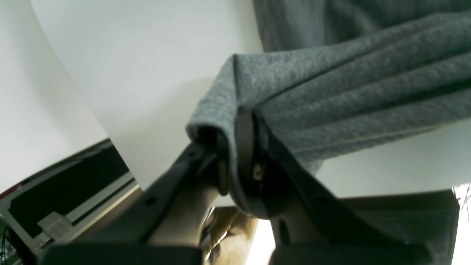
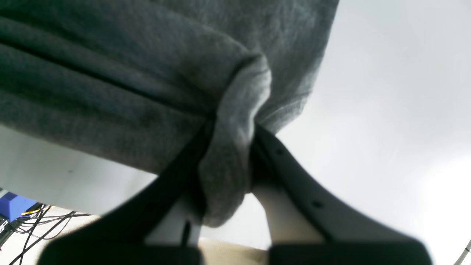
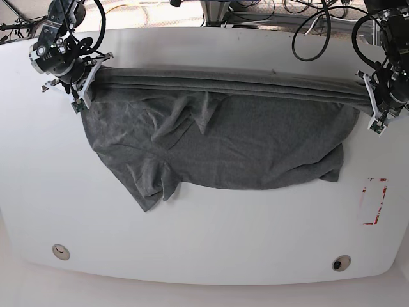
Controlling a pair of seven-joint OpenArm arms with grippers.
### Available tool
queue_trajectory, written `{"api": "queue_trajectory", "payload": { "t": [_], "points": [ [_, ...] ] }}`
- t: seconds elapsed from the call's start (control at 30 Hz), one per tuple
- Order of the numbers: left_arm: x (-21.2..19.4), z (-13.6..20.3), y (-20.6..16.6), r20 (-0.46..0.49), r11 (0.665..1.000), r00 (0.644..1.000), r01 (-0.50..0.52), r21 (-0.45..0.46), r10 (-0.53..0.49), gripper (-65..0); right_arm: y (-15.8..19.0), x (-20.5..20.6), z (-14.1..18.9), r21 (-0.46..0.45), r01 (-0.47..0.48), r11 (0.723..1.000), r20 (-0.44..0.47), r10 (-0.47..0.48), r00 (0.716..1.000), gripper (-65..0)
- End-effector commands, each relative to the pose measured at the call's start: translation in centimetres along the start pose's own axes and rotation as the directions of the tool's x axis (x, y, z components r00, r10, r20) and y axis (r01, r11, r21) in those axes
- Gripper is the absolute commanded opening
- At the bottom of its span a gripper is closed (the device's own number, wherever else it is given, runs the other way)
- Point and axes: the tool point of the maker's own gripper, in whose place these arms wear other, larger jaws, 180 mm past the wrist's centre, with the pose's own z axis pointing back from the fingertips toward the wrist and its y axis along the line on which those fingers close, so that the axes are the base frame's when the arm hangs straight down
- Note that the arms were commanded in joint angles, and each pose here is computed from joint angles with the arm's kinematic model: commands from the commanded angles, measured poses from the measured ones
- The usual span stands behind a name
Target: Fold the T-shirt properly
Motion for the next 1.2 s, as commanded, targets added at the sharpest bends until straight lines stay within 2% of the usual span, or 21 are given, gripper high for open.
{"api": "queue_trajectory", "payload": {
  "t": [0.0, 0.27, 0.47, 0.63, 0.77, 0.87, 1.0, 1.17],
  "points": [
    [0.2, 1.1, 3.0, -0.014, 0.994, 1.0, -0.023, 0.108, 0.025, -65.0, -2.0, 0.3, 0.7, -0.079, -0.012, 0.997, -0.014, 0.011, 1.0, -65.0],
    [7.1, 2.8, 6.4, 0.184, 0.976, 0.978, -0.133, 0.17, 0.101, -65.0, -4.9, 5.3, 1.6, -0.155, -0.023, 0.988, 0.093, 0.038, 0.995, -65.0],
    [13.2, 5.5, 9.1, 0.35, 0.961, 0.931, -0.187, 0.205, 0.106, -65.0, -7.5, 10.5, 3.1, -0.219, -0.011, 0.976, 0.212, 0.058, 0.976, -65.0],
    [18.1, 9.2, 11.9, 0.5, 0.939, 0.858, -0.258, 0.228, 0.114, -65.0, -10.5, 15.9, 5.3, -0.282, 0.005, 0.96, 0.32, 0.089, 0.943, -64.8],
    [21.0, 11.9, 13.3, 0.588, 0.928, 0.802, -0.293, 0.233, 0.106, -65.0, -11.9, 19.3, 6.6, -0.312, -0.015, 0.95, 0.365, 0.134, 0.921, -64.8],
    [23.5, 13.4, 14.0, 0.632, 0.928, 0.77, -0.294, 0.228, 0.089, -65.0, -13.0, 22.0, 7.9, -0.336, -0.024, 0.942, 0.4, 0.165, 0.902, -64.8],
    [25.1, 15.0, 15.4, 0.677, 0.917, 0.727, -0.341, 0.206, 0.119, -65.0, -13.7, 25.3, 9.4, -0.358, -0.041, 0.933, 0.439, 0.206, 0.875, -64.8],
    [27.2, 17.4, 17.8, 0.74, 0.901, 0.655, -0.399, 0.17, 0.15, -65.0, -14.5, 29.7, 12.2, -0.408, -0.082, 0.909, 0.472, 0.287, 0.834, -64.8]
  ]
}}
